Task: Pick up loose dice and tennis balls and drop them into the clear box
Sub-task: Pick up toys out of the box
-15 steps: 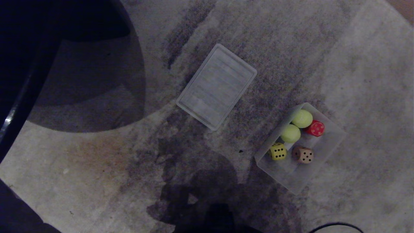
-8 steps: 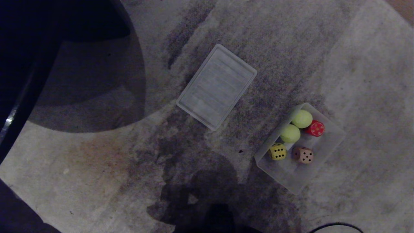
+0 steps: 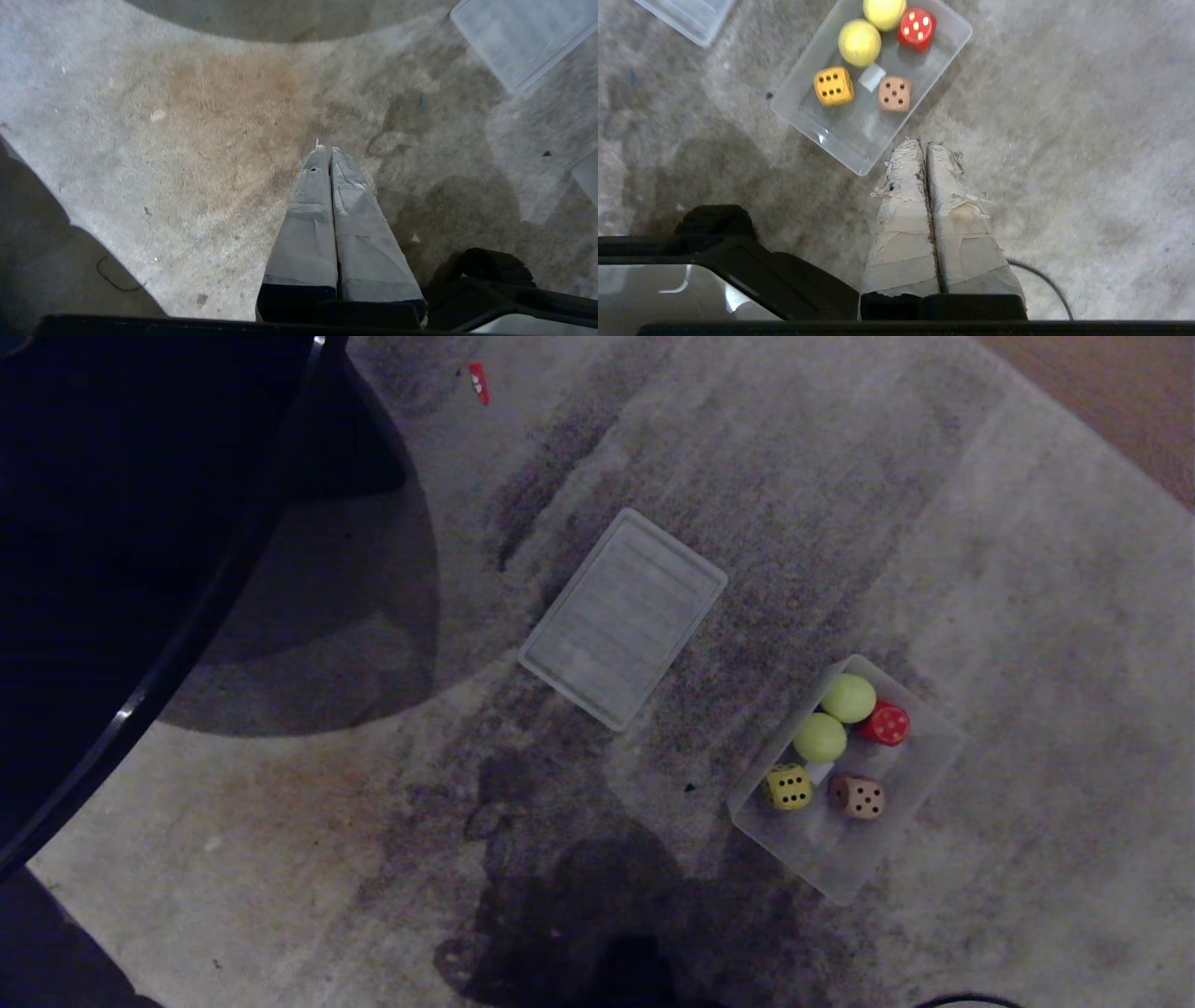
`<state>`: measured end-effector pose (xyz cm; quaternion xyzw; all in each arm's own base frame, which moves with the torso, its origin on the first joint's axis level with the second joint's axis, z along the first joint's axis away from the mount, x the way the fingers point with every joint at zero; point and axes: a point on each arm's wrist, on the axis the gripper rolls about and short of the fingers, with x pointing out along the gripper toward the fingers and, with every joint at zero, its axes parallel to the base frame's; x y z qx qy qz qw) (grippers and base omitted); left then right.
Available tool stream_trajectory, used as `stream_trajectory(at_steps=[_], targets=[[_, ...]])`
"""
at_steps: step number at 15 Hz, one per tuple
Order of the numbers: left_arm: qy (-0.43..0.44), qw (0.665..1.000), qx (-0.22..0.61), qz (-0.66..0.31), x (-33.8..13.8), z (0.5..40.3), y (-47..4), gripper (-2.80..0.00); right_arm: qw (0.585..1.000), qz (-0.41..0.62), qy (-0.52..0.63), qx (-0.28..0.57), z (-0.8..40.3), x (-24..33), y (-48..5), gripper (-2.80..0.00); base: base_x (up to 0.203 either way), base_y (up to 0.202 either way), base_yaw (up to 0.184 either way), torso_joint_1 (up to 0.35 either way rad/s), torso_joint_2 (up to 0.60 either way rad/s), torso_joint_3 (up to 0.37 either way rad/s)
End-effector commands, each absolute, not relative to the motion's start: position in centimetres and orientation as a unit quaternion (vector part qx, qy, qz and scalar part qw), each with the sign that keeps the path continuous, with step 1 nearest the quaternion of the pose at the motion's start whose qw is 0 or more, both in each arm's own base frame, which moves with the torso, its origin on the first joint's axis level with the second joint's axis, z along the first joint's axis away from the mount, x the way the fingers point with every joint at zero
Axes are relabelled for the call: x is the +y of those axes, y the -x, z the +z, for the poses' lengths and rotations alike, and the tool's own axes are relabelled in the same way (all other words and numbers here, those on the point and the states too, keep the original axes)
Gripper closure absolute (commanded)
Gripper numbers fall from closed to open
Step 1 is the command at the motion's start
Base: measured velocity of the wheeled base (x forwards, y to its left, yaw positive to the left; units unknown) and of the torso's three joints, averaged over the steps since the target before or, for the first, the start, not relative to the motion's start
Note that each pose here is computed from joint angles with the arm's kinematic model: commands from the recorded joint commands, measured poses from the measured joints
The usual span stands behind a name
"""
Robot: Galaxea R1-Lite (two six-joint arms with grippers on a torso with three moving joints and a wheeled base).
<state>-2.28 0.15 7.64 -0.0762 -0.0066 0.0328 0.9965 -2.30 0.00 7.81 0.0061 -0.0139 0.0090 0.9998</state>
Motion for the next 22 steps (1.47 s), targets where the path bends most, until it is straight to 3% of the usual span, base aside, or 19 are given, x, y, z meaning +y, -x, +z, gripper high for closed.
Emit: stream_trajectory(at_steps=[1,22], targets=[[0.077,0.996,-0.007,0.033,0.15,7.64,2.29,0.0,1.0,0.009,-0.006,-0.008,7.52,0.0,2.2,0.0,0.0,0.0,0.0,0.002,0.0,0.207],[0.077,0.996,-0.007,0.033,0.15,7.64,2.29,0.0,1.0,0.009,-0.006,-0.008,7.54,0.0,2.21,0.0,0.0,0.0,0.0,0.002,0.0,0.204]])
